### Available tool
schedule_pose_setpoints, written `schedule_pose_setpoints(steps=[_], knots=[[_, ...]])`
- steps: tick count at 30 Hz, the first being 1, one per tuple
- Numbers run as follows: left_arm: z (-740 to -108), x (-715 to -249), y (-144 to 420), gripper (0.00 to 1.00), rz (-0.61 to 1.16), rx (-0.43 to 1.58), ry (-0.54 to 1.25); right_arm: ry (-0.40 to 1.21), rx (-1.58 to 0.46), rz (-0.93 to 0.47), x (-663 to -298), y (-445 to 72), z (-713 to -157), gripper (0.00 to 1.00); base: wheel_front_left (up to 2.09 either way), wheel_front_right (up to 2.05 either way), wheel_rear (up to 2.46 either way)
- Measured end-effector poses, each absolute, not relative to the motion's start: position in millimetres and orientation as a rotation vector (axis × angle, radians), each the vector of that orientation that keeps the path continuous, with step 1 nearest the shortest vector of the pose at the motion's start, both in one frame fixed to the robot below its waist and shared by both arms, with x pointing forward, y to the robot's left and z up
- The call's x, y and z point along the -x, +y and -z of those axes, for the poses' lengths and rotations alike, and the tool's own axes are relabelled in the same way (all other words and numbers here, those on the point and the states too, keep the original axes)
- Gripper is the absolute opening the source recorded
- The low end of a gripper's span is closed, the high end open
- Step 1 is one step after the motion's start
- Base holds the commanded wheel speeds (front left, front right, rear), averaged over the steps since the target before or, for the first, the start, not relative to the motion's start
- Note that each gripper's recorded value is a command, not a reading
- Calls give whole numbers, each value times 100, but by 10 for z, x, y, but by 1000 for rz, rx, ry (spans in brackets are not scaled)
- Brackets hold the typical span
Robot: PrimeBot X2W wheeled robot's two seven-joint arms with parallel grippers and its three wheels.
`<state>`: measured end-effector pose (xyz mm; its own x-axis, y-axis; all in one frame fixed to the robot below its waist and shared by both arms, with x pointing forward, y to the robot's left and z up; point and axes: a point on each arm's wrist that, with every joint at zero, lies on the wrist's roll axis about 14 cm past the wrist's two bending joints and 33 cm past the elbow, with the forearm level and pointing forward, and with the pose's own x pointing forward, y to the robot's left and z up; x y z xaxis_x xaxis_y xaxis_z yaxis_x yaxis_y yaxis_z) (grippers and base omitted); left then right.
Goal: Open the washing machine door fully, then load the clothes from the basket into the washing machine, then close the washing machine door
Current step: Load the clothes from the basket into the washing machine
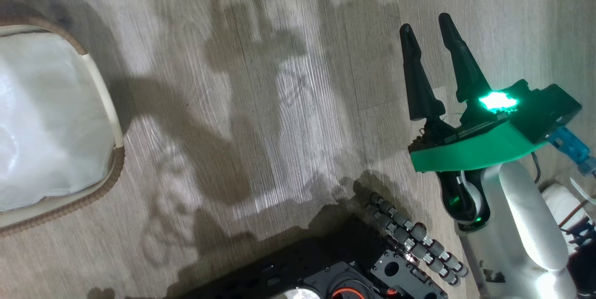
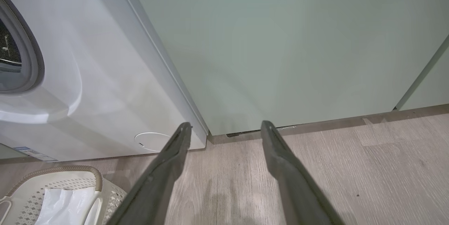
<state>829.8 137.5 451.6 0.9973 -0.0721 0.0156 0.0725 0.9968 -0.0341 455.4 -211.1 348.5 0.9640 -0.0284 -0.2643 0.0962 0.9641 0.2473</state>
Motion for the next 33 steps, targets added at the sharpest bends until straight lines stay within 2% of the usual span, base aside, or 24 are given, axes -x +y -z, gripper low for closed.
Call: schedule_pose_setpoints(steps=[13,27,33], knots=[[-4700,-7972,1262,100,132,52,9,160,-233,46,-4660,-2121,-3862,100,0,0,0],[-4790,-7028,1298,100,191,60,83,64,-213,-16,-4533,-1914,-4348,100,0,0,0],[-4922,-6358,1259,100,245,61,50,18,-212,-38,-4351,-1828,-4600,100,0,0,0]])
